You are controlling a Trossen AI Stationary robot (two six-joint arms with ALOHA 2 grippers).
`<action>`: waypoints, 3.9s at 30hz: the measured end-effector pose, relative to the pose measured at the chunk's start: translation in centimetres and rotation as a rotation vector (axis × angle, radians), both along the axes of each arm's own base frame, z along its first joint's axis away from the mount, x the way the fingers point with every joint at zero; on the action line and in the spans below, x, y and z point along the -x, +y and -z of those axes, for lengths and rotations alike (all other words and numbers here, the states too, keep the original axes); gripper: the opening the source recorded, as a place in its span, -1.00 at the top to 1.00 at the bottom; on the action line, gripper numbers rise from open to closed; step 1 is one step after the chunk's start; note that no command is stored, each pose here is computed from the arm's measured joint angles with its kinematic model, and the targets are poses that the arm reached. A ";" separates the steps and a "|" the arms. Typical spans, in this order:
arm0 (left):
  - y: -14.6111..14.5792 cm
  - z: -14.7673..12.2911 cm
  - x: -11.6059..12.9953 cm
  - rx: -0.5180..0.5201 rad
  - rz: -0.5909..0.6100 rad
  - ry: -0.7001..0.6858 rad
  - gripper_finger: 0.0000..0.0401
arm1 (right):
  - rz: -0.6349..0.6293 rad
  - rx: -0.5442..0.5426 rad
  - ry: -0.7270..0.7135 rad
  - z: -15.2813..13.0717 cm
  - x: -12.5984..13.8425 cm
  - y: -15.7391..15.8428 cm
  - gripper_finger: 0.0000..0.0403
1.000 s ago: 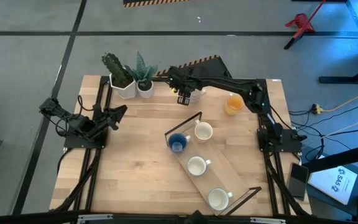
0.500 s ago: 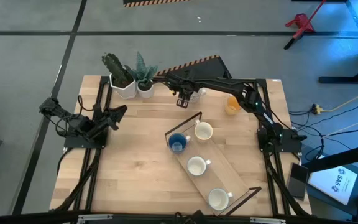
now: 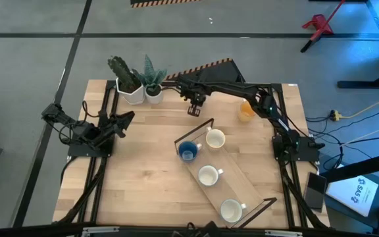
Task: Place coffee mugs
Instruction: Put the gray patterned mug on the shelf
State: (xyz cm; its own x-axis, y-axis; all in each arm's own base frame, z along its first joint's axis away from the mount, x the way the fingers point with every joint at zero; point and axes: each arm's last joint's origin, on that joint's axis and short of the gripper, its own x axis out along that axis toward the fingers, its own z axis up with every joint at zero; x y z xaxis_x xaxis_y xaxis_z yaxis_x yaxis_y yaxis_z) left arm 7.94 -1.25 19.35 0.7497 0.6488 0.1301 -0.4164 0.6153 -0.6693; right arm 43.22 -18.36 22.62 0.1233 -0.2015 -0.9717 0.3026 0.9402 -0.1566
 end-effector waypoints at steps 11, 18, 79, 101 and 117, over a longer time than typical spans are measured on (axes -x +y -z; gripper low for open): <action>0.0 0.0 0.0 -0.007 -0.001 0.006 0.39 | -0.032 -0.046 0.018 0.0 0.2 0.3 1.00; 0.0 0.0 0.0 -0.020 -0.004 0.017 0.39 | -0.099 -0.050 0.021 -0.1 0.0 0.8 1.00; -0.1 0.3 -0.2 -0.053 0.035 0.050 0.39 | -0.250 0.232 -0.072 1.2 -2.3 3.3 -0.06; -0.1 0.4 -0.2 -0.054 0.022 0.060 0.39 | -0.209 0.338 0.007 3.1 -2.5 1.6 0.41; -0.1 0.5 -0.2 -0.064 0.022 0.080 0.39 | -0.214 0.317 -0.041 1.2 -2.8 1.5 0.98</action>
